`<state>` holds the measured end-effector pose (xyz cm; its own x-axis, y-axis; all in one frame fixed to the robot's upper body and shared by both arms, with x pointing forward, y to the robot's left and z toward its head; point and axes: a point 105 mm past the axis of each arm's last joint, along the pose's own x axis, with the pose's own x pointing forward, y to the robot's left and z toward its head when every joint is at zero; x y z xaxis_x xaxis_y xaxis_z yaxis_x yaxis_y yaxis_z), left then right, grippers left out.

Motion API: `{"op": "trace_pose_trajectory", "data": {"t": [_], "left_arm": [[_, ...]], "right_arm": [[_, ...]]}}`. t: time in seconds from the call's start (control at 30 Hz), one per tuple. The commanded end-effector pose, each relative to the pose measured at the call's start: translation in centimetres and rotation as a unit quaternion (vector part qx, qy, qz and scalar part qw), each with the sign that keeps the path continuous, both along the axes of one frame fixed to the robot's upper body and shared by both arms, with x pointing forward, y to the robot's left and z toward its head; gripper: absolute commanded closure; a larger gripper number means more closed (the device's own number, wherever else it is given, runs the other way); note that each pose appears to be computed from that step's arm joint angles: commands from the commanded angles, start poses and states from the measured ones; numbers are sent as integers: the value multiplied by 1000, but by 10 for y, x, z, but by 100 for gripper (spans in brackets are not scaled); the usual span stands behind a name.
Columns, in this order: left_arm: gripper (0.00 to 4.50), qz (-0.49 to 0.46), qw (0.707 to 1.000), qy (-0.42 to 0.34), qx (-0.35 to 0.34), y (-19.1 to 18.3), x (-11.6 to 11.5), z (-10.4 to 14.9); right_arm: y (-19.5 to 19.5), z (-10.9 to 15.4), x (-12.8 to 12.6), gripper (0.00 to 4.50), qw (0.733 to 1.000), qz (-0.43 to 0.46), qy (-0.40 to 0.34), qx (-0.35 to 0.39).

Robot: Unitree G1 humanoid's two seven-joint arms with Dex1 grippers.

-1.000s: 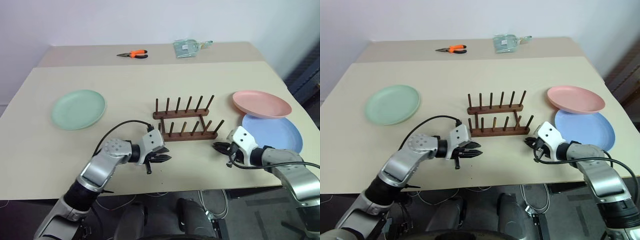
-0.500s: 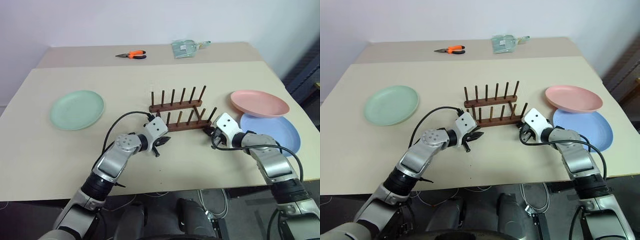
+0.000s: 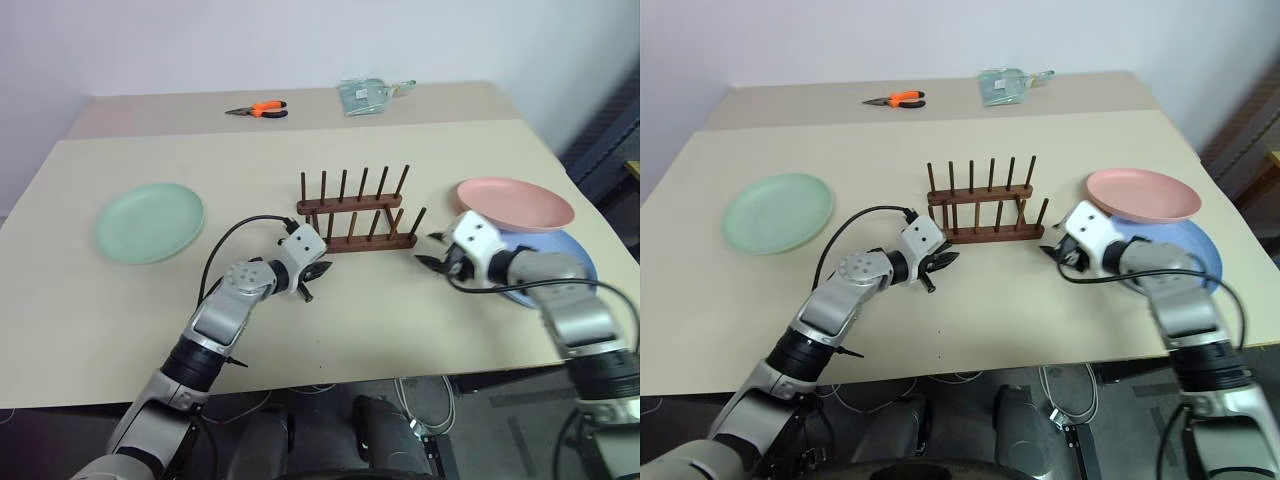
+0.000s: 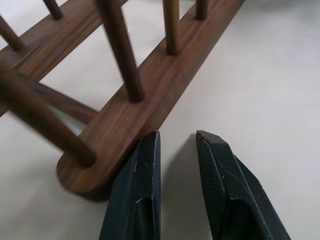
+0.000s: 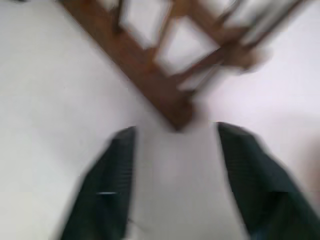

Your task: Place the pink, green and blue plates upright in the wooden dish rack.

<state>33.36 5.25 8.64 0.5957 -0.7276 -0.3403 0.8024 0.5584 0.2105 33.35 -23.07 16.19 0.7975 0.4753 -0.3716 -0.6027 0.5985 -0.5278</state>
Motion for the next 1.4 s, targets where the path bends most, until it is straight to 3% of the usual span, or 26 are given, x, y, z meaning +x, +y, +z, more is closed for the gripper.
{"op": "trace_pose_trajectory", "data": {"t": [0.03,0.17,0.43,0.53,0.73,0.83,0.93,1.03,1.07,1.1,1.17,1.4], "left_arm": [[342,-94,992,-42,-67,-22,-26,38],[342,-140,985,-35,-96,-31,-41,48],[342,-139,985,-42,-94,-32,-37,51],[342,-132,986,-42,-90,-28,-38,48],[342,-124,988,-39,-81,-22,-42,42],[342,-124,988,-41,-77,-21,-42,40],[342,-119,989,-43,-79,-19,-39,42],[342,-116,989,-44,-79,-17,-37,43],[342,-113,989,-45,-78,-15,-36,43],[342,-109,990,-47,-79,-12,-34,44],[342,-103,990,-48,-85,-7,-31,47],[342,-114,981,-46,-149,8,-35,72]], "right_arm": [[-27,43,-9,54,997,-16,-53,-58],[-60,36,-7,54,988,-47,-41,-139],[-107,-6,23,54,958,-76,-48,-273],[-115,-18,27,142,953,-71,-45,-292],[-109,-9,33,434,953,-60,-71,-290],[-105,8,33,444,945,-50,-111,-303],[-93,54,32,444,932,-49,-198,-301],[-73,92,31,444,948,-64,-252,-182],[-49,129,26,444,957,-76,-279,19],[-20,158,12,444,937,-26,-264,226],[18,184,-13,444,877,64,-184,439],[46,155,-19,444,842,43,-51,535]]}}
